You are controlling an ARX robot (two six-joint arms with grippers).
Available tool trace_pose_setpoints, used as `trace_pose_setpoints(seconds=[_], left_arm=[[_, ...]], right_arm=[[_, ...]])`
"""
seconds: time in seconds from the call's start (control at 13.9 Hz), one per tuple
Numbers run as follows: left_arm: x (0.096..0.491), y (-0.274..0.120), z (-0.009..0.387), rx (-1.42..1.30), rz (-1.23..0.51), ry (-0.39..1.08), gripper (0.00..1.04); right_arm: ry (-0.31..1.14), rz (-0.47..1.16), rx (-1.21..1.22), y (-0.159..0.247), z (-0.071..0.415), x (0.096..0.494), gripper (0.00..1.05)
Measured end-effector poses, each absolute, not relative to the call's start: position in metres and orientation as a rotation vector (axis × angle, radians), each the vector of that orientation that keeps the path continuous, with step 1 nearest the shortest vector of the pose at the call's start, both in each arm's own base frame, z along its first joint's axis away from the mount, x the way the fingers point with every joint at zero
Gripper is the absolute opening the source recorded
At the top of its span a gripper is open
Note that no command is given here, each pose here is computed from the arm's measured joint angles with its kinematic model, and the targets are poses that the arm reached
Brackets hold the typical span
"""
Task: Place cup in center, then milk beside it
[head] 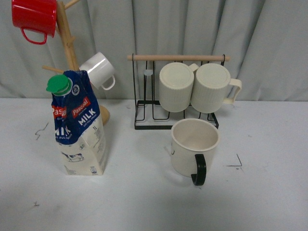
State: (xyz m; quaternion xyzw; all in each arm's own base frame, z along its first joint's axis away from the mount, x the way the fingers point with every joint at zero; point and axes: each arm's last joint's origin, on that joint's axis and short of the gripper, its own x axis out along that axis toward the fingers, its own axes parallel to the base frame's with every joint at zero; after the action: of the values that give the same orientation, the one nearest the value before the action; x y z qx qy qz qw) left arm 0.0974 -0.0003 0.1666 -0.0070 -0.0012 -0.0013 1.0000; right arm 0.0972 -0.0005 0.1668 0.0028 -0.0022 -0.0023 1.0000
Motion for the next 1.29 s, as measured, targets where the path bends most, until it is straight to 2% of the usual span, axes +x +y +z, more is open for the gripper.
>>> trace_pose_setpoints(seconds=[0.07,0.14,0.22,0.29,0.36,0.43,0.79,1.08,1.29], left_arm=[[0.097,0.000,0.165,-0.026,-0.007,0.086,0.98],[0.099,0.001,0.168,-0.082,-0.022,0.356,0.98],[0.112,0.002,0.182,-0.123,-0.008,0.513,0.98],[0.127,-0.002,0.197,-0.122,-0.044,0.493,0.98],[0.141,-0.005,0.210,-0.118,-0.073,0.455,0.98],[0.163,-0.008,0.222,-0.114,-0.088,0.423,0.98],[0.268,-0.029,0.239,-0.102,-0.159,0.431,0.98],[0.312,-0.038,0.222,-0.083,-0.133,0.484,0.98],[0.322,-0.040,0.205,-0.075,-0.116,0.526,0.98]], right_arm=[[-0.004,-0.005,0.006,0.000,0.167,0.097,0.67],[-0.005,-0.005,0.006,0.000,0.167,0.097,0.80],[-0.005,-0.005,0.006,0.000,0.167,0.097,0.92],[-0.004,-0.004,0.006,0.000,0.167,0.097,1.00],[-0.004,-0.005,0.006,0.000,0.167,0.097,0.97],[-0.005,-0.004,0.006,0.000,0.167,0.097,0.98],[-0.004,-0.005,0.006,0.000,0.167,0.097,0.98],[-0.004,-0.004,0.006,0.000,0.167,0.097,0.98],[-0.004,-0.005,0.006,0.000,0.167,0.097,0.98]])
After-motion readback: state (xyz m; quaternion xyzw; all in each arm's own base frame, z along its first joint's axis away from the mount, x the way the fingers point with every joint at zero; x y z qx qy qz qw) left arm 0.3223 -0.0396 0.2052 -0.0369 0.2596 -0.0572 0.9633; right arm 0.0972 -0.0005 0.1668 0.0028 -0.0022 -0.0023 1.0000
